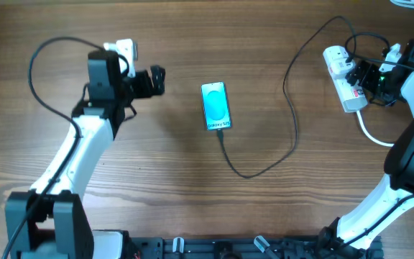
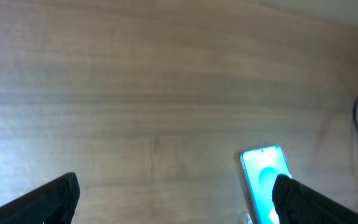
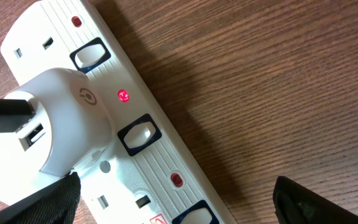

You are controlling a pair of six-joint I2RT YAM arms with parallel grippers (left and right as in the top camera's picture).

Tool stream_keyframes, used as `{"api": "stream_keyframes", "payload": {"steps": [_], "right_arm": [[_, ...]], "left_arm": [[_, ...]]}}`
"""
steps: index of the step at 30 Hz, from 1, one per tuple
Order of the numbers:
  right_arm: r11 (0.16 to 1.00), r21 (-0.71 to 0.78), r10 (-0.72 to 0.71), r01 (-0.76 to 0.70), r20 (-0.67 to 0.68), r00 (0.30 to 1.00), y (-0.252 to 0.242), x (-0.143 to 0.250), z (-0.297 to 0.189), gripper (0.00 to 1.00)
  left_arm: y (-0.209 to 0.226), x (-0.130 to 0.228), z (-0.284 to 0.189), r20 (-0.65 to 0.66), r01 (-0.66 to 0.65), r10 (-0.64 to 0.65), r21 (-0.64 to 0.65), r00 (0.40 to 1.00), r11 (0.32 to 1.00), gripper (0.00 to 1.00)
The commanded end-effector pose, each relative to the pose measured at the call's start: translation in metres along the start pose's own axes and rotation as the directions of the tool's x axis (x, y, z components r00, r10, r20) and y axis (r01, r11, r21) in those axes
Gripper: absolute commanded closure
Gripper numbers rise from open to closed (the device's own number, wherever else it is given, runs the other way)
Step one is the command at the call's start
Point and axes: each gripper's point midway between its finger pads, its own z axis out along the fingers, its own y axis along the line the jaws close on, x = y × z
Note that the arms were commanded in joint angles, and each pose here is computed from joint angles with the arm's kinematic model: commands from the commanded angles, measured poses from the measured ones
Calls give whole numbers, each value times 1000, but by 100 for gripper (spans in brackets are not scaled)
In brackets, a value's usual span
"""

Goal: Plug charger to phone and switch on socket

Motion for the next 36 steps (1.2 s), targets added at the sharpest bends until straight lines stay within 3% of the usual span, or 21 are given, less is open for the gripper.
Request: {"api": "stream_keyframes", "payload": {"steps": [1, 15, 36], "right_arm": [[999, -22, -23, 24, 46, 999, 10, -13, -13, 0], [999, -22, -24, 25, 46, 999, 10, -13, -13, 0], [999, -22, -24, 25, 46, 999, 10, -13, -13, 0]], "left_arm": [[6, 35, -3, -11, -23, 22, -10, 1000, 1000, 0], [27, 160, -28, 13, -26, 26, -6, 1000, 1000, 0], [32, 198, -50, 55, -35, 35, -7, 998, 999, 0]]}}
